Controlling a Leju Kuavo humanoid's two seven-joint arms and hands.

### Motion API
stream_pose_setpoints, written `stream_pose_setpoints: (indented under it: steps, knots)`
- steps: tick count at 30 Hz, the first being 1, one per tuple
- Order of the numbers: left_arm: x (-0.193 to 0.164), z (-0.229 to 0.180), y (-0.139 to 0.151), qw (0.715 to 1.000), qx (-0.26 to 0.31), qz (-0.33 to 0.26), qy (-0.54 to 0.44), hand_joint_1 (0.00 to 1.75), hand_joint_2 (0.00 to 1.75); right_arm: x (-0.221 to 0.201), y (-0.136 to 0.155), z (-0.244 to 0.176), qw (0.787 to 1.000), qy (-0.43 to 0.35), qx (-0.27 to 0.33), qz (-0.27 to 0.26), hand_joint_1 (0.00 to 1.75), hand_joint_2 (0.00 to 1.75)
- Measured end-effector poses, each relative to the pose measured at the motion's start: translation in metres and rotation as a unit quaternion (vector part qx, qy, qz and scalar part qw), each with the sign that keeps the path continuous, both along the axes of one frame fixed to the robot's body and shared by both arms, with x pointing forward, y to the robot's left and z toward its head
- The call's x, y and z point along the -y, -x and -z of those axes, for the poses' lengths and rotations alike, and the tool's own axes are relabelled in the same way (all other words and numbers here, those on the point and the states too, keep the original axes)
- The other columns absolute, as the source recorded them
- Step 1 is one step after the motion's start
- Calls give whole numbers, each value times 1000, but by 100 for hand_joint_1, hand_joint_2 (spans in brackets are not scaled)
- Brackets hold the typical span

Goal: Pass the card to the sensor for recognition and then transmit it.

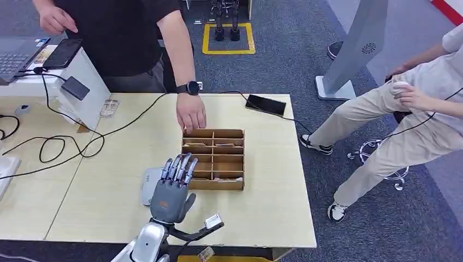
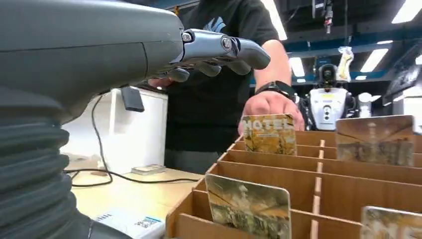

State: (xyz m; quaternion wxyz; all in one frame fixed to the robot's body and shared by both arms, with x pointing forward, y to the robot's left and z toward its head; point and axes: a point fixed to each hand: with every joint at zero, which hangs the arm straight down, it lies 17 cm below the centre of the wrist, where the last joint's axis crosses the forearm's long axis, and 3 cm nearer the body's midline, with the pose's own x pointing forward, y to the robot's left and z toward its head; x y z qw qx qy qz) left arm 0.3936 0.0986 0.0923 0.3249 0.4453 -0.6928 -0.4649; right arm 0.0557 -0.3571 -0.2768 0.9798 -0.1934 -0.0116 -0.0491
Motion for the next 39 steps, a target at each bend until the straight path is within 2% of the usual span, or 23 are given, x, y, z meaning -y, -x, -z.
stream_pose_setpoints:
  steps: [11,39]
  knots:
    - [-9,-16,-8,999,4,-28,37,0,175,1,0,0,1000,1,0,1,0,175]
    - [20,-36,-13,998,19,10,55,0,175,-1,-1,0,1000,-1,-1,-5,0,175]
